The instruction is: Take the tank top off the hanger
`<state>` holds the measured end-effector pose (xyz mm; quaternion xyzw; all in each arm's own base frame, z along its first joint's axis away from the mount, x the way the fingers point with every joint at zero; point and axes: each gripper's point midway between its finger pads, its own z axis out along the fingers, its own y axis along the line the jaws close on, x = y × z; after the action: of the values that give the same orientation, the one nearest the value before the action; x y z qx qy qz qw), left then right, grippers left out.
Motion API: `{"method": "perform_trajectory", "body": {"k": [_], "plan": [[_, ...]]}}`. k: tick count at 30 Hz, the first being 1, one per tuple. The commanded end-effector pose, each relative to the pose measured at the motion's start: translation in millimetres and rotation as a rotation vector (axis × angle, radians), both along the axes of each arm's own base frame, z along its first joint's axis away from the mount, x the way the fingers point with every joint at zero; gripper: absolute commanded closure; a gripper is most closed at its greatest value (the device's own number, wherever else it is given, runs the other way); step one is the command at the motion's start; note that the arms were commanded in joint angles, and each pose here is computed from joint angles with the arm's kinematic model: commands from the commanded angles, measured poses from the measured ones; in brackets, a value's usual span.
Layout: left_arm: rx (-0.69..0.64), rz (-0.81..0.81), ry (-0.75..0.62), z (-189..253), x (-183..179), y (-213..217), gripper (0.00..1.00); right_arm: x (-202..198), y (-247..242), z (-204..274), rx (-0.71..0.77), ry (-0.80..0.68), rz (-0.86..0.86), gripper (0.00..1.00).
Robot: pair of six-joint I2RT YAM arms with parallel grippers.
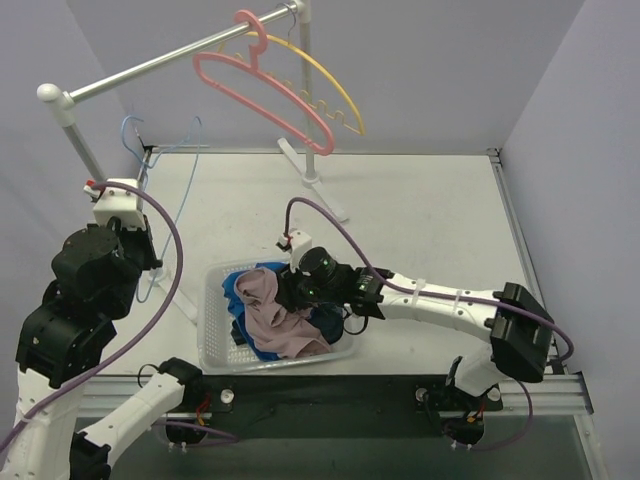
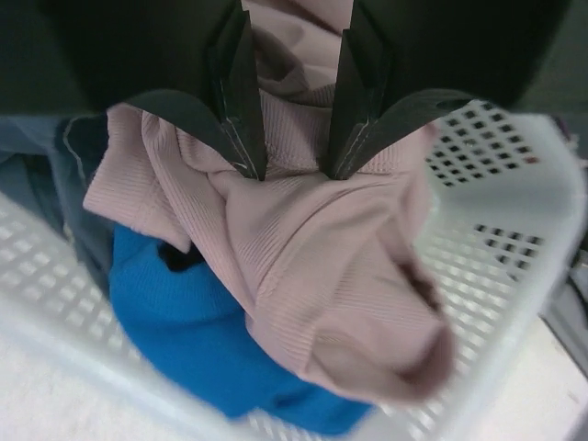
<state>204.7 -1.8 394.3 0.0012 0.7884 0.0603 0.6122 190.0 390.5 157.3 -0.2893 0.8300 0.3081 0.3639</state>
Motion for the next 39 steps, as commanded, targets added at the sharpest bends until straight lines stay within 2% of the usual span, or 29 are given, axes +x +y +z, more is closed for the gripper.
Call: {"method": "perform_trajectory", "body": {"k": [1, 3, 6, 7, 9, 10, 12, 13, 18, 22, 26, 34, 38, 39], "plan": [[-0.026, 0.056, -0.108, 34.1, 15.2, 3.2, 1.00, -11.1, -2.9, -65.5, -0.060, 0.097, -0.012, 0.66], [-0.039, 0.064, -0.114, 35.5, 22.4, 0.4, 1.00, -10.5, -4.5, -68.5, -0.068, 0.104, -0.023, 0.64], [-0.028, 0.117, -0.099, 33.4, 33.1, 3.5, 1.00, -8.9, -4.8, -37.9, -0.005, 0.071, -0.020, 0.46], [-0.024, 0.131, -0.101, 34.4, 36.3, 4.5, 1.00, -9.4, -6.6, -29.8, 0.006, 0.064, -0.020, 0.35], [-0.007, 0.168, -0.110, 35.5, 44.8, 7.1, 1.00, -10.9, -8.8, -1.3, 0.060, 0.035, -0.017, 0.22], [-0.021, 0.181, -0.147, 41.2, 51.8, 6.1, 1.00, -13.3, -10.6, 4.6, 0.068, 0.031, -0.014, 0.15], [-0.037, 0.215, -0.221, 54.8, 60.4, 8.1, 1.00, -18.0, -13.5, 24.3, 0.113, 0.016, -0.002, 0.09], [-0.040, 0.220, -0.232, 57.6, 62.8, 7.5, 1.00, -20.0, -15.6, 28.2, 0.117, 0.013, 0.002, 0.01], [-0.074, 0.245, -0.299, 75.3, 81.5, 2.5, 1.00, -24.8, -28.7, 53.1, 0.130, -0.022, -0.003, 0.00], [0.001, 0.308, -0.277, 65.6, 103.9, 4.1, 1.00, -30.2, -43.2, 70.5, 0.158, -0.044, -0.003, 0.00], [-0.006, 0.314, -0.270, 64.8, 120.4, -2.4, 1.00, -36.9, -53.1, 103.3, 0.233, -0.073, 0.012, 0.00], [0.011, 0.315, -0.198, 46.7, 151.7, -15.8, 1.00, -43.1, -61.5, 113.0, 0.219, -0.080, 0.028, 0.00], [0.022, 0.315, -0.181, 41.5, 156.2, -17.2, 1.00, -43.9, -62.8, 108.0, 0.212, -0.070, 0.025, 0.00], [0.023, 0.314, -0.180, 40.8, 156.5, -17.5, 0.96, -44.0, -62.7, 108.0, 0.213, -0.069, 0.025, 0.00]]}}
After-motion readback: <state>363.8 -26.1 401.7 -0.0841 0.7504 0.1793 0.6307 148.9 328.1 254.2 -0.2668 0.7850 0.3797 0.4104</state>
